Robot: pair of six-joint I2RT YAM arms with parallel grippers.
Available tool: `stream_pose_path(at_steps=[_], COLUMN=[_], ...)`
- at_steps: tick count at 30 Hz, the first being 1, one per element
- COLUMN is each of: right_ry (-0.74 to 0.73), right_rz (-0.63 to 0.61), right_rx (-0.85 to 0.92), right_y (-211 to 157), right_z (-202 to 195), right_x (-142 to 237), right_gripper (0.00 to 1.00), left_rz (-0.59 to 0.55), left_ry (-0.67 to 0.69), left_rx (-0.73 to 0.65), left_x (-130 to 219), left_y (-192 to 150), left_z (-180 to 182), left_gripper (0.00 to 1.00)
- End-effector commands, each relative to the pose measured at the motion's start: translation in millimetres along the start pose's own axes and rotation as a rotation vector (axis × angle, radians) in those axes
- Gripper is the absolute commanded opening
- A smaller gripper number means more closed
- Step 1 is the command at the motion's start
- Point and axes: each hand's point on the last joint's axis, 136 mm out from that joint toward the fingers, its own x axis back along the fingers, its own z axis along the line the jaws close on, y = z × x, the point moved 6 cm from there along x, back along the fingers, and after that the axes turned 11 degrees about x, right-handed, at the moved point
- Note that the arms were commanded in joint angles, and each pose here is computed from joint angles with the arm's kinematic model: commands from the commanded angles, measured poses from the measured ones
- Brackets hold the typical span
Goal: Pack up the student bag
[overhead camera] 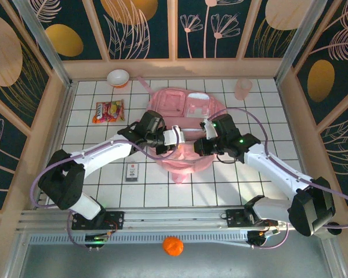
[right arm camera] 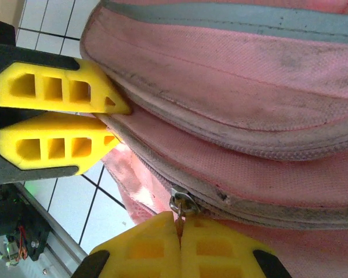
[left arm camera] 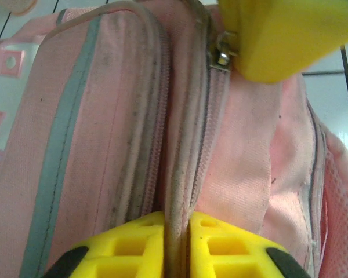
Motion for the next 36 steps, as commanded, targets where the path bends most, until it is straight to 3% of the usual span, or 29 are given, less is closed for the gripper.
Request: stream_pose_path(at_steps=[1, 7, 15, 20, 22, 26, 30, 36], right_ry=[-0.053, -0.188, -0.217, -0.302, -0.358, -0.431, -0.43, -0.298], right_rz=[-0.022, -0.008, -0.058, -0.08, -0.071, -0.063, -0.054, -0.01], right_rx=[-0.019, -0.099, -0.162, -0.219, -0.237, -0.228, -0.213, -0.161], right_y=[-0.3, -5.1, -0.7, -1.6, -3.7, -4.7, -9.2, -17.6], right_z=[-3.5, -16.1, -9.3, -9.9, -13.4, -17.6, -27.9, -36.2], right_x=[6.6, -1.3, -11.6, -14.0, -12.2, 2.6, 26.0, 34.2], right_gripper=[0.0, 0.0, 0.19, 0.2, 0.18, 0.0, 0.0, 0.0], left_rz=[-0.095, -0.215, -0.249, -0.261, -0.256, -0.191, -0.122, -0.054], left_ry=[-0.02, -0.05, -0.053, -0.061, -0.055, 0.007, 0.081, 0.101], left_rx=[0.022, 0.049, 0.044, 0.045, 0.045, 0.023, -0.037, -0.011], left_x=[8.3, 25.6, 31.7, 32.6, 32.3, 29.1, 30.3, 33.5], left_y=[29.9, 49.8, 58.9, 60.9, 59.3, 43.8, 21.6, -8.6], left_z=[3.4, -3.3, -3.5, -4.3, -4.2, -1.1, 1.0, 5.4], left_gripper=[0.0, 0.0, 0.0, 0.0, 0.0, 0.0, 0.0, 0.0])
